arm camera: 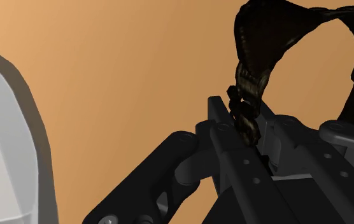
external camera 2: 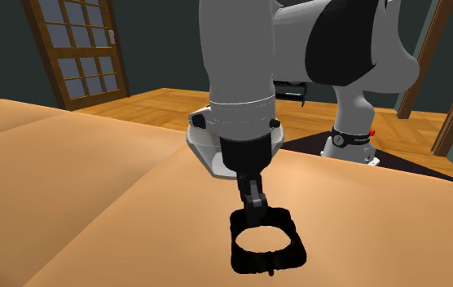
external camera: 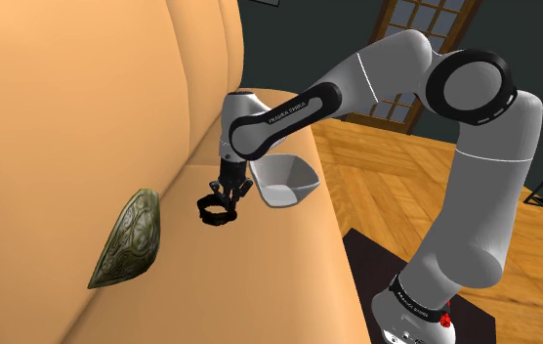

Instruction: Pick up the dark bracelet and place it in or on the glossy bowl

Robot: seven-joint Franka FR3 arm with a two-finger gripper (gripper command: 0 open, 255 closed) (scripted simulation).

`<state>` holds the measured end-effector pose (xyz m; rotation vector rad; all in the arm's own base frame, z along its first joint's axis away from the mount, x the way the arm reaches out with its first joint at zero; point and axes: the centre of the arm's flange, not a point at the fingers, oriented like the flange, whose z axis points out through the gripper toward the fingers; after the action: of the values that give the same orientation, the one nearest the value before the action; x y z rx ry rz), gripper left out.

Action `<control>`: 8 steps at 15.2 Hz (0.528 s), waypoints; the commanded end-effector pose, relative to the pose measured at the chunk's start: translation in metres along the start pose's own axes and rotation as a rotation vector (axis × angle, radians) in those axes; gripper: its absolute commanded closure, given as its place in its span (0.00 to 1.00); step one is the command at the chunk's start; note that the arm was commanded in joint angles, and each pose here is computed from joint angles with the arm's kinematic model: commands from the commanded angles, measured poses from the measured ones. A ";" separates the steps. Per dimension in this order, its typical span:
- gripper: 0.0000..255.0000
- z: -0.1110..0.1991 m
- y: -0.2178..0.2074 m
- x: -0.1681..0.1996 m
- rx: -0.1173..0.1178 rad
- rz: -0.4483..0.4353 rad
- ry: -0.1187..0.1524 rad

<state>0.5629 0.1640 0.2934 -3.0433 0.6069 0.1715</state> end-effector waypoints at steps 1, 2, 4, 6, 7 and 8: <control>1.00 0.001 0.000 0.000 -0.001 0.000 -0.002; 1.00 0.001 0.000 0.000 -0.001 0.000 -0.002; 1.00 0.001 0.000 0.000 -0.001 0.000 -0.002; 1.00 -0.003 -0.001 -0.002 -0.001 0.000 -0.002; 1.00 -0.008 -0.001 -0.003 -0.001 0.000 -0.002; 1.00 -0.013 -0.001 -0.004 -0.001 0.000 -0.002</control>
<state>0.5609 0.1657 0.3022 -3.0440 0.6071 0.1741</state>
